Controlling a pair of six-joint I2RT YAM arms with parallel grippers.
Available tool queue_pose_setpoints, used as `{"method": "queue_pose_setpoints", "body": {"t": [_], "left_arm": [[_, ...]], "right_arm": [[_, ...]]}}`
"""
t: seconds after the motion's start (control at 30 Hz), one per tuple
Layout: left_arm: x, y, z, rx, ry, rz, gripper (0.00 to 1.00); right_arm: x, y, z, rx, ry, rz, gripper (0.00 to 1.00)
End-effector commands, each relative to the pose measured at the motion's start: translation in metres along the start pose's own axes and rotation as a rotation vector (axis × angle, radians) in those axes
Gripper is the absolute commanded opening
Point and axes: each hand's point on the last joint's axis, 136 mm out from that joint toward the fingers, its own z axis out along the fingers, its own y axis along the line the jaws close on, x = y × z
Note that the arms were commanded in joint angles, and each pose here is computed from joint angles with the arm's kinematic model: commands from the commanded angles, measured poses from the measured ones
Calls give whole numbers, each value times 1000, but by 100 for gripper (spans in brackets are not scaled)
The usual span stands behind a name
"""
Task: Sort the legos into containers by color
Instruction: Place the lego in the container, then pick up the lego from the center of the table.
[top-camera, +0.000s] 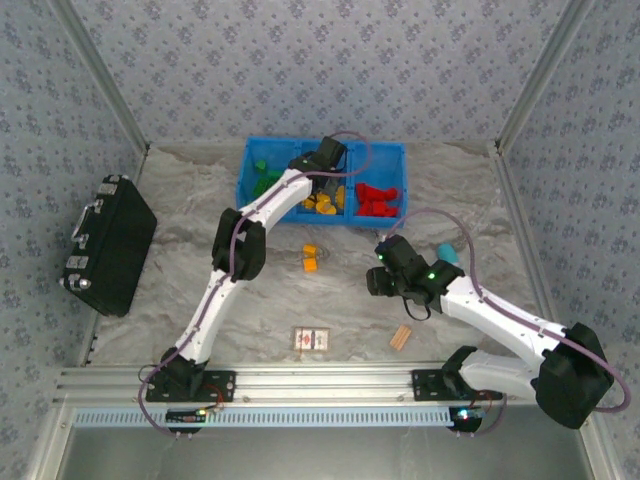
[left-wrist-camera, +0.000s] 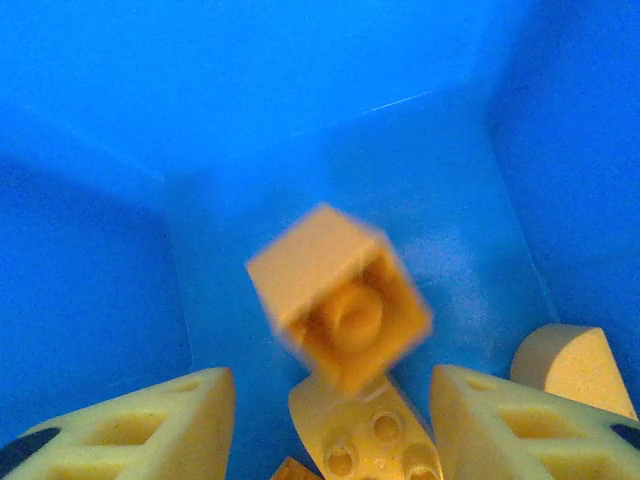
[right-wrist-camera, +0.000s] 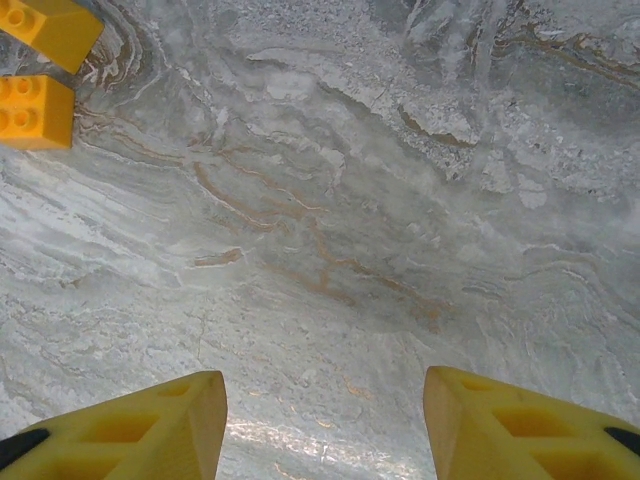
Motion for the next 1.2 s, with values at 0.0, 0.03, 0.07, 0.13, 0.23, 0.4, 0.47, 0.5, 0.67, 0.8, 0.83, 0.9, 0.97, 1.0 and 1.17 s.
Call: {"method": "queue_pose_setpoints", "body": {"t": [0.0,0.03,0.07,0.13,0.23,0.4,0.47,0.5,0.67,0.8,0.83,0.9,0.97,1.0,1.17], "left_arm": [[-17,4,-10,-3,-44,-18,54],[-13,6,-14,-7,-23,-6,55],[-16,7,-21,-4,-29,0,55],[-25,8,-39,3,-54,15,56],[-45,14,-83,11,-105,46,59],[-77,38,-174,-7,-243,65,62],[-82,53,-210,-29,-299,59,63],[-82,61,-225,-43,-315,60,63],[-47,105,-303,-120,-373,26,68],[0,136,-342,-168,-386,-19,71],[14,144,-350,-180,-387,-22,72],[37,159,-362,-213,-386,-34,74],[60,177,-372,-243,-375,-55,75],[69,184,-376,-253,-377,-73,75],[106,211,-392,-298,-353,-119,76]], "right_arm": [[-1,-2,-2,13,-21,10,56],[-2,-1,-2,11,-26,7,56],[-4,0,-1,8,-32,5,57],[-9,5,3,-7,-40,2,57],[-16,18,12,-41,-50,-8,57],[-29,48,32,-73,-60,-37,57],[-36,65,40,-93,-63,-62,58],[-39,72,43,-100,-64,-77,58],[-57,104,52,-76,-56,-180,64],[-64,118,66,-84,-34,-198,67],[-65,121,73,-83,-22,-203,67],[-69,127,82,-85,-2,-223,68],[-76,135,88,-89,4,-248,69],[-77,138,91,-90,9,-257,71],[-85,135,109,-50,40,-235,83]]}}
